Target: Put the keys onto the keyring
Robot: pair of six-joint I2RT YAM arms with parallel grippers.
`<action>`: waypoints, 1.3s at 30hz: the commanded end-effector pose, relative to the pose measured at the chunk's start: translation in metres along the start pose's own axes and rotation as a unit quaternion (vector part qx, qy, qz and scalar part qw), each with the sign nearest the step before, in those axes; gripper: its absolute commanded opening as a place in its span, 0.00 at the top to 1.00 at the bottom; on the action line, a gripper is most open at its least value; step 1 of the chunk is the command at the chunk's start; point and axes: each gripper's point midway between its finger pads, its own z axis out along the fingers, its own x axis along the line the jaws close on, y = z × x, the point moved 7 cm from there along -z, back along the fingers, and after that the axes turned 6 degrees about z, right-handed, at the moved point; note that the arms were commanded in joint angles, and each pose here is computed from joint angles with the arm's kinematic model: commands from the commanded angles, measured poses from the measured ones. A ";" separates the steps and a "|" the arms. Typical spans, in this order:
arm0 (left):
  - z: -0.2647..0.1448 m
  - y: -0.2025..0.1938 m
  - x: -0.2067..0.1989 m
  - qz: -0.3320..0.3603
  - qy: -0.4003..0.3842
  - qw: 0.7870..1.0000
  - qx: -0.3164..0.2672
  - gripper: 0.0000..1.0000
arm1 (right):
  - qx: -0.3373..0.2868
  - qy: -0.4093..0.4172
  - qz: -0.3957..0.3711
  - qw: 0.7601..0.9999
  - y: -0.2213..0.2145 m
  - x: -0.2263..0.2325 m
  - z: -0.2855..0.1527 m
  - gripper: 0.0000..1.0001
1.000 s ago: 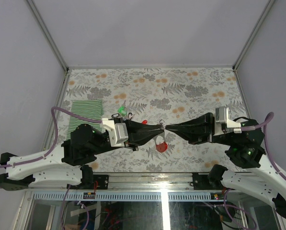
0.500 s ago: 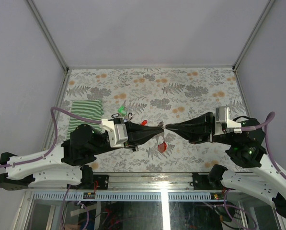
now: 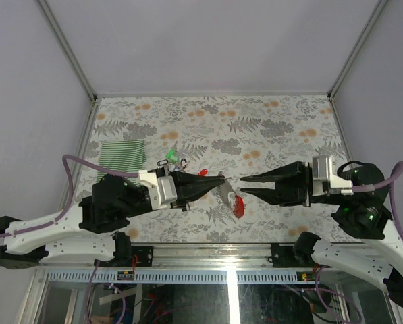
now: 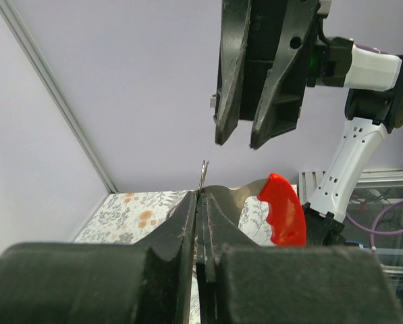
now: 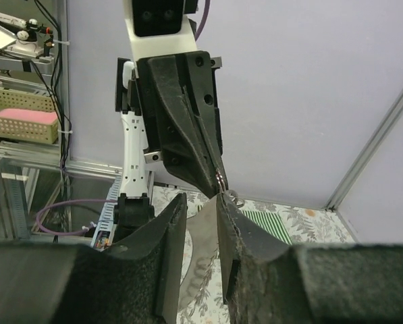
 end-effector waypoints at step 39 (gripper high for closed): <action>-0.001 0.018 0.000 0.022 -0.037 0.999 -0.001 1.00 | 0.037 0.049 -0.031 0.998 -0.008 -0.005 0.014 0.69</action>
